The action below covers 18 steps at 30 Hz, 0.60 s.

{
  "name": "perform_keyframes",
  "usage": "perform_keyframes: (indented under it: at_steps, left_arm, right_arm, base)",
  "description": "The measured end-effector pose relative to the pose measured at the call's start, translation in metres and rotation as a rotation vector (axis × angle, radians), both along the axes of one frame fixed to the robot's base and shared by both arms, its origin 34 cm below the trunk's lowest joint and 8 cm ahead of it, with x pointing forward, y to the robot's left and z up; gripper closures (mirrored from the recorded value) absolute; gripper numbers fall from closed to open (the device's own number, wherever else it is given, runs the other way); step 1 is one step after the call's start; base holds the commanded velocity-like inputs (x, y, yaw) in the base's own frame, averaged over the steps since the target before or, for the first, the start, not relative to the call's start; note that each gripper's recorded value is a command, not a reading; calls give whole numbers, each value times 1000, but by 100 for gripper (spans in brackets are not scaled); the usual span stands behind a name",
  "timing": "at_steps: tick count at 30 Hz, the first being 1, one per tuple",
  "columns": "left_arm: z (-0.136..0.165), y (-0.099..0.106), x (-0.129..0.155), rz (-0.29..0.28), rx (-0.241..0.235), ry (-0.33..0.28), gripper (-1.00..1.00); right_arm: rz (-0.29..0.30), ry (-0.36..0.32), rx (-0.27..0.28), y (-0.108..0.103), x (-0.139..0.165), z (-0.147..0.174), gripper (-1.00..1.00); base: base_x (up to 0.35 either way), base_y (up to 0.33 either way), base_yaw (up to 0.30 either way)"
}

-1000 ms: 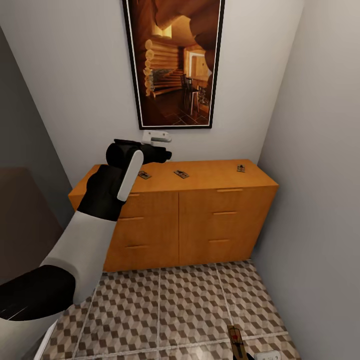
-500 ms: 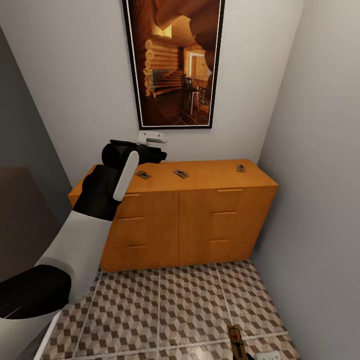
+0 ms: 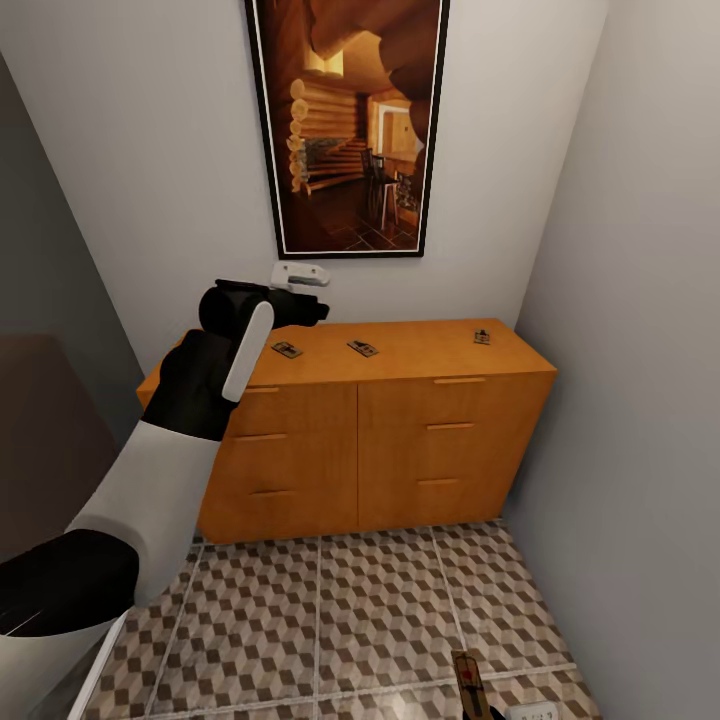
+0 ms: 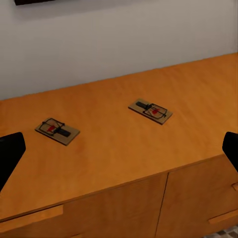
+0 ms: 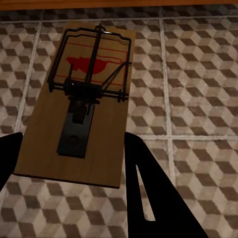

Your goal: Take the four mousetraps from the cabinet in the bathroom and place them on the bathroom floor. Make sure all four end up on the same floor surface, and ensure that at least two of them are either under or directly next to the same bathroom sink.

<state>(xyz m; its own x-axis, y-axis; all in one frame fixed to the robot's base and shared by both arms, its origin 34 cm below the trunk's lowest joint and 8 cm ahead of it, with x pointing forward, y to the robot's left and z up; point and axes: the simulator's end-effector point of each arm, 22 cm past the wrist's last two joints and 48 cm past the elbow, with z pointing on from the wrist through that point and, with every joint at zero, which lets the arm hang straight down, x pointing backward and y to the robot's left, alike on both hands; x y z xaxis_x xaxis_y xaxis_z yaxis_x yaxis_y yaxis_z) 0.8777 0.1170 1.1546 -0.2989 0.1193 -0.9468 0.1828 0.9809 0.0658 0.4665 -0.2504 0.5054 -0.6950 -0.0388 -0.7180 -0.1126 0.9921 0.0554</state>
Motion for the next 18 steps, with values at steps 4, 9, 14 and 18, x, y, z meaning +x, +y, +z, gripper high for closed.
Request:
perform_keyframes:
  at_steps: [4,9,14,18]
  left_arm:
    - [-1,0,-1,-1,-1,0,-100]
    - [-3,0,-1,-1,0,3,-100]
    - [-6,0,-1,-1,0,8,-100]
    - [-15,-1,-2,-1,0,21,-100]
  right_arm:
    - [1,-1,2,2,0,0,100]
    - [1,-1,4,3,0,0,100]
    - [1,-1,4,3,0,0,100]
    - [1,-1,4,3,0,0,100]
  base:
    - [0,0,0]
    - [0,0,0]
    - [0,0,0]
    - [0,0,0]
